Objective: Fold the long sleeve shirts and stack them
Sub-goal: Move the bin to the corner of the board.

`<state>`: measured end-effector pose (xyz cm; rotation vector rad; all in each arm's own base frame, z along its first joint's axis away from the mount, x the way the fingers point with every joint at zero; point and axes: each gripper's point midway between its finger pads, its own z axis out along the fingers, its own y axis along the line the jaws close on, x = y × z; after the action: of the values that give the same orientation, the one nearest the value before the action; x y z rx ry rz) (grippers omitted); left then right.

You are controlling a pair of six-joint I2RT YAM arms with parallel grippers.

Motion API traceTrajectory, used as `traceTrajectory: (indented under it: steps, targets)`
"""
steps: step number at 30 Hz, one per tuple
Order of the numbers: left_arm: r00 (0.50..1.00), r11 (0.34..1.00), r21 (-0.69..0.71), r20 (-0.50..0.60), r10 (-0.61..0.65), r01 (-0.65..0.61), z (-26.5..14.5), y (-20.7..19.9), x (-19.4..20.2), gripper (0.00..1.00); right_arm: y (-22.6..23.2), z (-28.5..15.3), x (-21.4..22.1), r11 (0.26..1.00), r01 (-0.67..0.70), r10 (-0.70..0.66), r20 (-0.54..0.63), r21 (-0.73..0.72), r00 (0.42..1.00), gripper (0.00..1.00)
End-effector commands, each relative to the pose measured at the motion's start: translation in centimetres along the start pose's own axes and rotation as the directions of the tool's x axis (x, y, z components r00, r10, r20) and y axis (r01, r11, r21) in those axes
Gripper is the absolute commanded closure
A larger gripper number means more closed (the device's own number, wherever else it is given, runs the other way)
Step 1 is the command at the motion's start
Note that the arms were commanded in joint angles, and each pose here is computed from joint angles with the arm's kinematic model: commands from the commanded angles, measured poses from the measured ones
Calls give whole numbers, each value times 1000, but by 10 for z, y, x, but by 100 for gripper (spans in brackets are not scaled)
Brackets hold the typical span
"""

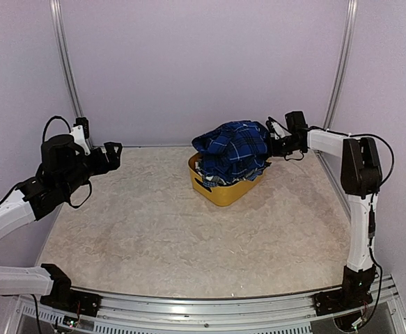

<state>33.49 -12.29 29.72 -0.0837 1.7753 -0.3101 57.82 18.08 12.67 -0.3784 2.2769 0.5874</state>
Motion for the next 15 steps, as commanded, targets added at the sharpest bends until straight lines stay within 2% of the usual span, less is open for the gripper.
traceTrajectory:
  steps: [1,7,8,15]
  targets:
    - [1000,1000,3,10,10,-10,1,-2,0,1,-19,13,39,993,-37,49,-109,113,993,62]
    - [1000,997,72,-3,8,-8,6,-19,3,1,-32,-34,40,961,-110,117,-12,253,993,92]
    - [1000,997,76,-10,11,-10,7,-22,4,1,-36,-45,44,948,-137,140,12,286,990,100]
    - [998,997,71,-48,42,-38,20,-37,13,1,-76,-112,98,835,-415,373,183,361,910,100]
